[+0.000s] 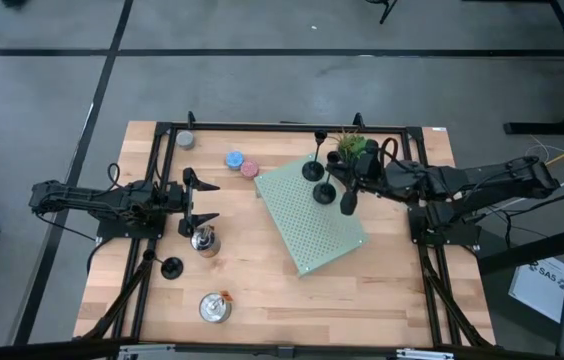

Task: Pick & Place candle stick holders
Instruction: Put the right black candle holder on the shelf aligned with the other candle holder, then put the black candle holder on the shelf aligned with the other candle holders

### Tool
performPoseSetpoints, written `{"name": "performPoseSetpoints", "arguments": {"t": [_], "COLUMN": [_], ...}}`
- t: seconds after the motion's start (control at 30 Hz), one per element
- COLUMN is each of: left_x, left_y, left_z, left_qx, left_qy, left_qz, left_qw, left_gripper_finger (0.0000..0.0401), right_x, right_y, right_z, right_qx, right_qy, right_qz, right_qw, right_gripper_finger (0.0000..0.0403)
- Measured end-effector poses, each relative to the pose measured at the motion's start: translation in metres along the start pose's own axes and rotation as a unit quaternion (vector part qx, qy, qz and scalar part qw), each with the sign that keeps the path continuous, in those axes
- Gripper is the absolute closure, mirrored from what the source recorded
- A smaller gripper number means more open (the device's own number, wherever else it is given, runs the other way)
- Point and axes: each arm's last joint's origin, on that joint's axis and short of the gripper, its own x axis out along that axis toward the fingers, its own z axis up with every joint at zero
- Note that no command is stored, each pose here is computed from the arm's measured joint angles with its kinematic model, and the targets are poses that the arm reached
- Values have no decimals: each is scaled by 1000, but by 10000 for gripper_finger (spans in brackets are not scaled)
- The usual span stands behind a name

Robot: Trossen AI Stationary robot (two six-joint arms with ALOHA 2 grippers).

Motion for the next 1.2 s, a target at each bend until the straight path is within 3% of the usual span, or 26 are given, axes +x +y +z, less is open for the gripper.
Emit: {"name": "performPoseSetpoints", "arguments": {"t": [0.67,1.2], "left_x": [0,0], "left_y": [0,0], "left_z": [0,0], "left_qx": [0,0], "left_qy": [0,0], "left_qz": [0,0], "left_qw": [1000,1000], "left_gripper_finger": [33,33], "right_x": [0,0], "right_y": [-2,-1], "right_z": [-5,-5], "right_qx": [19,27], "right_qy": [23,26], "right_qz": [-8,-2], "right_qw": [1000,999], "right_gripper_finger": [385,254]}}
